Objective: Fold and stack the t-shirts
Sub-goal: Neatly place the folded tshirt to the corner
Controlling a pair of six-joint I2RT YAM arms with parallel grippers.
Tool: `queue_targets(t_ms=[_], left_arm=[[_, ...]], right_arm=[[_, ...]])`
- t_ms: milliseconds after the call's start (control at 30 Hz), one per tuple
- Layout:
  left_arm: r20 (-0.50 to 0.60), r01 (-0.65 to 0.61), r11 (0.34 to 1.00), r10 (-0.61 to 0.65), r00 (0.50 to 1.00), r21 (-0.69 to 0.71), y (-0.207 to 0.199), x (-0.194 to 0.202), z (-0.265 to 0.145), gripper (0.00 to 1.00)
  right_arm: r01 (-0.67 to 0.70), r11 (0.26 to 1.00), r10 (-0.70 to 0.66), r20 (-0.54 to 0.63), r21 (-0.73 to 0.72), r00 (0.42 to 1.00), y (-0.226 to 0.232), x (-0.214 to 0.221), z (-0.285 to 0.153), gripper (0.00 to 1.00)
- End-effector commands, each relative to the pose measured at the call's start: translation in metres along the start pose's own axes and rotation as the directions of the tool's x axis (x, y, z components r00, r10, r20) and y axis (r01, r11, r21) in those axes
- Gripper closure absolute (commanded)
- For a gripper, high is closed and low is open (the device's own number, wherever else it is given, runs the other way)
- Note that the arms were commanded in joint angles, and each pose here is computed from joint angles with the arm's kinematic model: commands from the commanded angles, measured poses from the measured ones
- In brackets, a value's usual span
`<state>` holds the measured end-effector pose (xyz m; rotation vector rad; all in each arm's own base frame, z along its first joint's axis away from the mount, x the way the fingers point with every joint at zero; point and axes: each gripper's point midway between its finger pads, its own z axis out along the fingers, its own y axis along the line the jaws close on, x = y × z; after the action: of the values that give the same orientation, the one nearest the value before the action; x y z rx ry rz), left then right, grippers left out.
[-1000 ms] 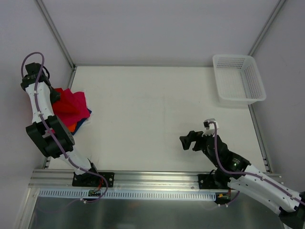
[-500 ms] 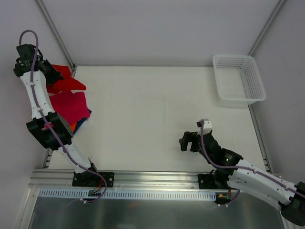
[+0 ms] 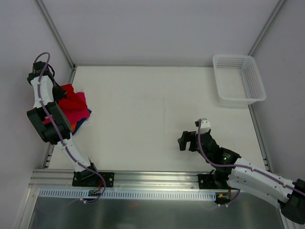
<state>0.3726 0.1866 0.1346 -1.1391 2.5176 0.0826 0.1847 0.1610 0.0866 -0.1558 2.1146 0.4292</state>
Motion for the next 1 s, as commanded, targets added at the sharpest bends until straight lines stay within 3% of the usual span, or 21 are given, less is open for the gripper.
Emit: queue_targets(t_ms=[0,167,333,367,400,433,467,700,800,833,867,933,967], left_arm=[[0.137,0.064,0.991,-0.048,0.989,-0.116,0.031,-0.018,-0.038,1.0],[0.191,0.136,0.97,-0.097,0.977,-0.204,0.056,-0.014,-0.059,1.0],[0.272,0.2,0.951,-0.133,0.953,-0.235,0.071,-0.005,-0.094,0.6],[0.286,0.207,0.951,-0.137,0.948,-0.23,0.072,-0.004,-0.1,0.48],[0.301,0.207,0.953,-0.135,0.944,-0.22,0.073,-0.004,-0.107,0.27],[0.314,0.204,0.959,-0.136,0.94,-0.195,0.071,0.0,-0.117,0.18],[0.322,0.203,0.961,-0.135,0.937,-0.189,0.071,0.0,-0.121,0.17],[0.275,0.164,0.978,-0.123,0.953,-0.129,0.056,0.011,-0.121,0.19],[0.331,0.132,0.989,-0.102,0.938,-0.067,0.04,0.008,-0.146,0.4],[0.346,0.114,0.992,-0.089,0.934,-0.055,0.034,0.007,-0.152,0.64],[0.353,0.111,0.992,-0.086,0.932,-0.052,0.033,0.006,-0.155,0.77],[0.349,0.117,0.99,-0.084,0.933,-0.074,0.035,0.001,-0.15,0.99],[0.339,0.117,0.989,-0.081,0.937,-0.089,0.036,0.002,-0.144,1.0]], right_arm=[[-0.018,0.999,0.02,0.047,-0.043,0.999,0.011,-0.016,-0.003,0.01],[-0.028,0.999,0.03,0.051,-0.046,0.998,0.008,-0.01,-0.003,0.0],[-0.027,0.999,0.029,0.051,-0.046,0.998,0.006,-0.008,-0.004,0.0],[-0.026,0.999,0.028,0.048,-0.044,0.998,0.005,-0.007,-0.004,0.01],[-0.024,0.999,0.026,0.043,-0.048,0.999,0.006,-0.006,-0.004,0.0],[-0.024,0.999,0.026,0.042,-0.049,0.999,0.007,-0.006,-0.004,0.0],[-0.023,0.998,0.025,0.042,-0.052,0.999,0.007,-0.006,-0.004,0.01],[-0.035,0.998,0.037,0.032,-0.054,0.999,0.006,0.0,-0.005,0.01],[-0.037,0.998,0.038,0.032,-0.044,0.999,0.002,0.003,-0.006,0.0],[-0.04,0.998,0.042,0.034,-0.037,0.999,0.0,0.003,-0.006,0.01],[-0.043,0.998,0.044,0.034,-0.037,0.998,0.0,0.003,-0.006,0.01],[-0.051,0.998,0.052,0.038,-0.04,0.998,0.001,0.002,-0.006,0.0],[-0.055,0.997,0.057,0.042,-0.045,0.997,0.002,0.001,-0.006,0.01]])
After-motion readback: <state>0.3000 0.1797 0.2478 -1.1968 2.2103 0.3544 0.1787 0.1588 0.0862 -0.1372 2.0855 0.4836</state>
